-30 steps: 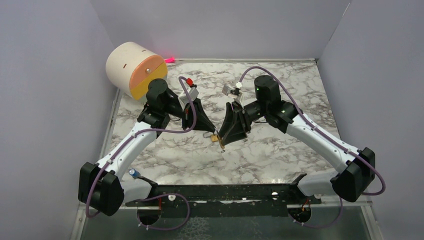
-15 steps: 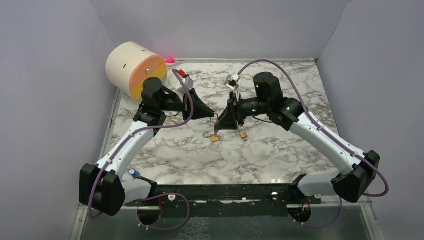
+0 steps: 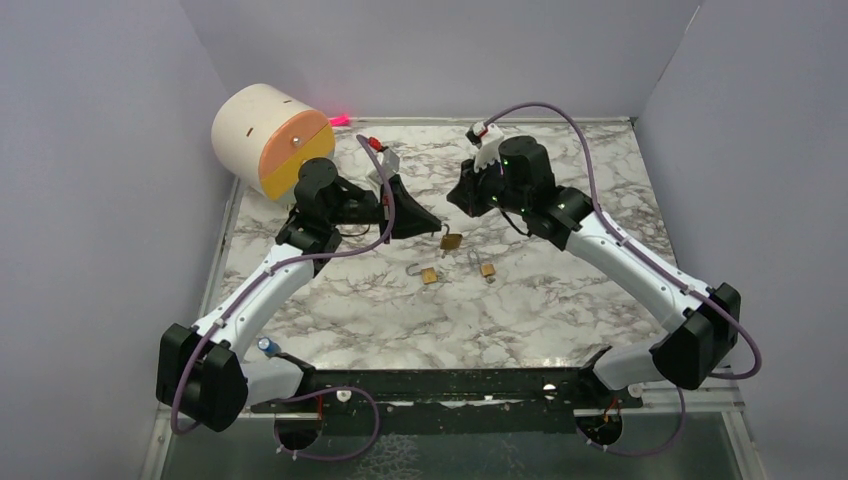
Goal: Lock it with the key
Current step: Pick up the lock from the center of the board.
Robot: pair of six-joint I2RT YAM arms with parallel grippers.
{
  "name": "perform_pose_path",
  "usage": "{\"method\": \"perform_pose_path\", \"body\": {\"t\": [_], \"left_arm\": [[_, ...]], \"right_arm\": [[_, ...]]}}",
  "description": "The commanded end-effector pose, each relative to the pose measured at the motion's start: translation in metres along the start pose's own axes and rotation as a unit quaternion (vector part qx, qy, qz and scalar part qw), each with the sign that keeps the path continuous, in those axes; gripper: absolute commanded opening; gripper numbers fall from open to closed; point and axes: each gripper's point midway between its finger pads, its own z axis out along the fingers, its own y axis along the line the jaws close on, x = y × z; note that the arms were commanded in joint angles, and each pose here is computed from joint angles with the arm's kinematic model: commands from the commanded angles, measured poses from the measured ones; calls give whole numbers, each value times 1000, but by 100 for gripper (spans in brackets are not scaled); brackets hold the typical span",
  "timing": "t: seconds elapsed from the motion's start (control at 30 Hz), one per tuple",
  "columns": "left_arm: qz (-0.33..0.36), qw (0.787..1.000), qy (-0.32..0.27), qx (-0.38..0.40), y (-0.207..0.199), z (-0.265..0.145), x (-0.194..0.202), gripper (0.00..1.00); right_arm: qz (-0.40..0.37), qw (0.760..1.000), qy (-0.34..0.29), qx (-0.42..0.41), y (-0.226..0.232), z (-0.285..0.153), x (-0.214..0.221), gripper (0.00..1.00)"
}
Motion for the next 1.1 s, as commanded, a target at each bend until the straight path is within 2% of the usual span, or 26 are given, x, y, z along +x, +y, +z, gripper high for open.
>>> {"method": "perform_pose_path", "body": {"t": [0.0, 0.03, 0.13, 0.2, 0.27, 0.37, 0.43, 0.57, 0.7, 0.8, 0.93, 1.07], "left_arm": [[37, 996, -32, -72, 21, -2, -19, 0], [40, 994, -39, -91, 27, -3, -22, 0], [54, 984, -63, -157, 47, -10, -34, 0], [62, 970, -90, -219, 63, -19, -46, 0], [60, 949, -127, -283, 78, -33, -59, 0], [39, 916, -191, -351, 91, -54, -70, 0], [21, 903, -226, -366, 93, -62, -76, 0], [-13, 891, -266, -367, 93, -63, -78, 0], [-14, 885, -281, -371, 90, -61, -78, 0], [-11, 888, -284, -361, 85, -57, -80, 0], [-10, 896, -281, -343, 80, -48, -81, 0], [-6, 900, -281, -334, 76, -45, -82, 0]], "right_arm": [[-20, 998, -59, 10, -2, -11, -22, 13], [-22, 997, -70, 11, -3, -16, -21, 17], [-18, 994, -99, 38, -13, -35, -12, 40], [-14, 990, -124, 59, -21, -50, -13, 60], [-9, 986, -150, 78, -26, -63, -17, 69], [-7, 982, -173, 76, -25, -72, -21, 71], [-20, 984, -172, 53, -18, -68, -22, 71], [-42, 989, -141, -27, 13, -45, -17, 67], [-68, 986, -129, -85, 41, -33, -14, 66], [-78, 978, -150, -119, 55, -31, -23, 66], [-83, 976, -163, -120, 57, -22, -33, 66], [-90, 968, -208, -112, 55, -22, -51, 63]]}}
